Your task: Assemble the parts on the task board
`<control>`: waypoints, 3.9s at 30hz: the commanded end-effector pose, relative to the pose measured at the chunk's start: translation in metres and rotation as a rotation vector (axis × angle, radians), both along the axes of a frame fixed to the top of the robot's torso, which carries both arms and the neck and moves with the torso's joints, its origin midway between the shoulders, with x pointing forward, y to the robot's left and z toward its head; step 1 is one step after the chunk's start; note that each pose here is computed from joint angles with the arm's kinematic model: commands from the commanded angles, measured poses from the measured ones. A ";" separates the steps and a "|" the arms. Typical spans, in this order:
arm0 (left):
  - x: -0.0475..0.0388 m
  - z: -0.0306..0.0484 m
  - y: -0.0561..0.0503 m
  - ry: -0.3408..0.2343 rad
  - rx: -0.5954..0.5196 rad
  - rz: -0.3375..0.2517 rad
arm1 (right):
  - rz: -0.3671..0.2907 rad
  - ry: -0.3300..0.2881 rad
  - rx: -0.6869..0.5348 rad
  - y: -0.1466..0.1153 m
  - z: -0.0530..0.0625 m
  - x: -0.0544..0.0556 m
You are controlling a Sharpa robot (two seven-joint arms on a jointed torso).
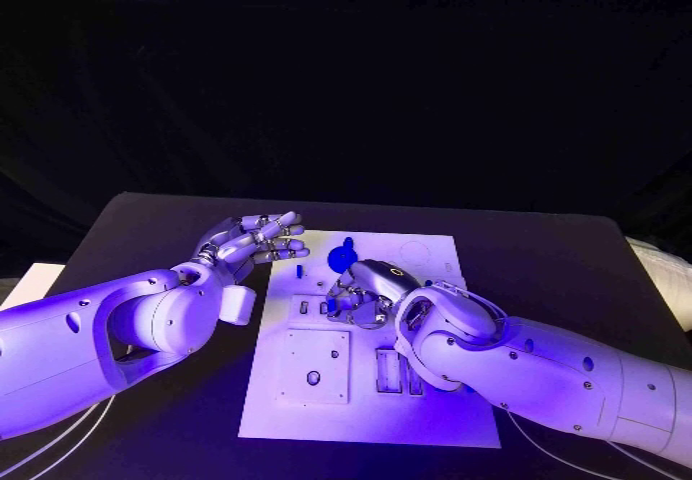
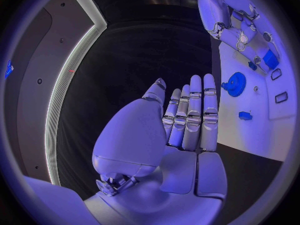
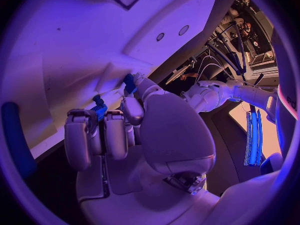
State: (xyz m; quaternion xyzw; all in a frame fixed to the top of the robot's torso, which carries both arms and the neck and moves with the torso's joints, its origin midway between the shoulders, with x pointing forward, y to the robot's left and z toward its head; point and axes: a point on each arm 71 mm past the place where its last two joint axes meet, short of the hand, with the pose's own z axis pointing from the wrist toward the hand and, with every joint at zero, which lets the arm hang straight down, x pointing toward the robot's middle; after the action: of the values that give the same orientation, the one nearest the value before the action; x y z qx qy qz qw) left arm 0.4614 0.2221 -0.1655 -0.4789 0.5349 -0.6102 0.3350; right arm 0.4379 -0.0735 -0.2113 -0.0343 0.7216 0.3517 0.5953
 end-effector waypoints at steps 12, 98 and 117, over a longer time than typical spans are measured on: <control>-0.0007 0.0019 -0.003 -0.013 -0.017 -0.017 | -0.042 0.016 -0.084 -0.004 -0.010 0.002; 0.0506 -0.0183 -0.072 0.147 1.436 -0.454 | -0.246 0.066 0.538 -0.170 0.084 0.045; 0.0514 -0.0255 -0.089 0.157 1.472 -0.530 | -0.238 0.071 0.518 -0.166 0.081 0.047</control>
State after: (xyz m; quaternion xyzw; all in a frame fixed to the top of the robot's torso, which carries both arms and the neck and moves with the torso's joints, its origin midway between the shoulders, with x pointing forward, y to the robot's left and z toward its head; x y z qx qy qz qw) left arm 0.5141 0.1353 -0.1899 -0.0478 0.9140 -0.1310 0.3810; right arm 0.4849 -0.2420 -0.1298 0.2268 0.6210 0.4519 0.5989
